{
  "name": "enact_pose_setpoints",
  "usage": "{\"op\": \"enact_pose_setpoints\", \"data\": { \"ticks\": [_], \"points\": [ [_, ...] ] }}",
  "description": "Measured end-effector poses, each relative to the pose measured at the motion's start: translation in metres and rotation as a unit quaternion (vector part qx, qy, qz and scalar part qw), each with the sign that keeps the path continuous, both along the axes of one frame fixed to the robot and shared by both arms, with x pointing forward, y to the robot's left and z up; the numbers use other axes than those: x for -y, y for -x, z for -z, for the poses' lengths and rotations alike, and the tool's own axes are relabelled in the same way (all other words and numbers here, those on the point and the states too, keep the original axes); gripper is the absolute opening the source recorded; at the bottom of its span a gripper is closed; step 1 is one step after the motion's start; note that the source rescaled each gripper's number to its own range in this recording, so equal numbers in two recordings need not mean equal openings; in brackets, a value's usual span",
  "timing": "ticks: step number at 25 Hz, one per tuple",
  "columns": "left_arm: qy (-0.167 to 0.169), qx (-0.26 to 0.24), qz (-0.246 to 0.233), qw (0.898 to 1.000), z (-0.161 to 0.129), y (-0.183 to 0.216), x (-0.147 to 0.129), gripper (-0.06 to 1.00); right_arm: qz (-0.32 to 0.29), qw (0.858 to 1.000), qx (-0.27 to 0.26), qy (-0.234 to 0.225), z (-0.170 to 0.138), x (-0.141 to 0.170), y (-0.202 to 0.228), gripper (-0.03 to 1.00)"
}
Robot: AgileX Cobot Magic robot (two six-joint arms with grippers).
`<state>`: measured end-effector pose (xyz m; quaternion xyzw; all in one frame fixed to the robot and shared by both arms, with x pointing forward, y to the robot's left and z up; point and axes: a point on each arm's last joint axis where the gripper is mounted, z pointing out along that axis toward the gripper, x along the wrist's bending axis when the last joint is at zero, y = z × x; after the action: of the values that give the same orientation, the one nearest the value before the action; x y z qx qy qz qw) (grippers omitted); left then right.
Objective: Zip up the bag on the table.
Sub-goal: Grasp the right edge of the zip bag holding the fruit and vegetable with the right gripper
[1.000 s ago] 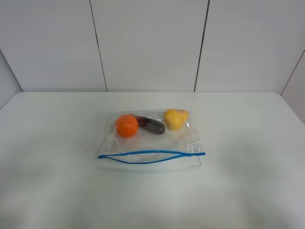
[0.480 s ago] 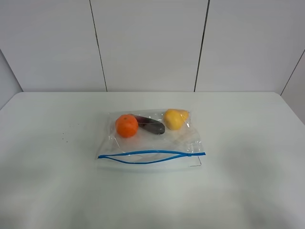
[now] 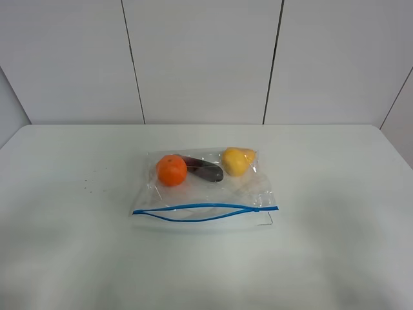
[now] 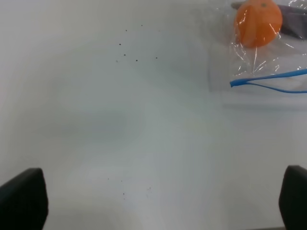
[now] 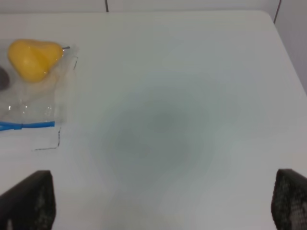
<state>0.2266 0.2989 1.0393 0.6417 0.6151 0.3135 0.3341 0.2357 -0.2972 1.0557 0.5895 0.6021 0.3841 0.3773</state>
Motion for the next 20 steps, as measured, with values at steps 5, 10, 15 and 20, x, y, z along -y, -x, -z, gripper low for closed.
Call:
{"op": "enact_pose_setpoints", "data": {
  "ticks": [5, 10, 15, 20],
  "points": [
    [0.0, 0.0, 0.0, 1.0, 0.0, 0.0, 0.0, 1.0, 0.0, 0.999, -0.041, -0.002, -0.02, 0.0, -0.024, 1.0],
    [0.0, 0.0, 0.0, 1.0, 0.0, 0.0, 0.0, 1.0, -0.002, 0.992, -0.129, -0.014, -0.024, -0.002, -0.087, 1.0],
    [0.0, 0.0, 0.0, 1.0, 0.0, 0.0, 0.0, 1.0, -0.027, 0.982, -0.181, -0.035, -0.011, -0.008, -0.159, 1.0],
    [0.0, 0.0, 0.0, 1.0, 0.0, 0.0, 0.0, 1.0, -0.055, 0.969, -0.233, -0.057, 0.009, -0.015, -0.232, 1.0]
  ]
}}
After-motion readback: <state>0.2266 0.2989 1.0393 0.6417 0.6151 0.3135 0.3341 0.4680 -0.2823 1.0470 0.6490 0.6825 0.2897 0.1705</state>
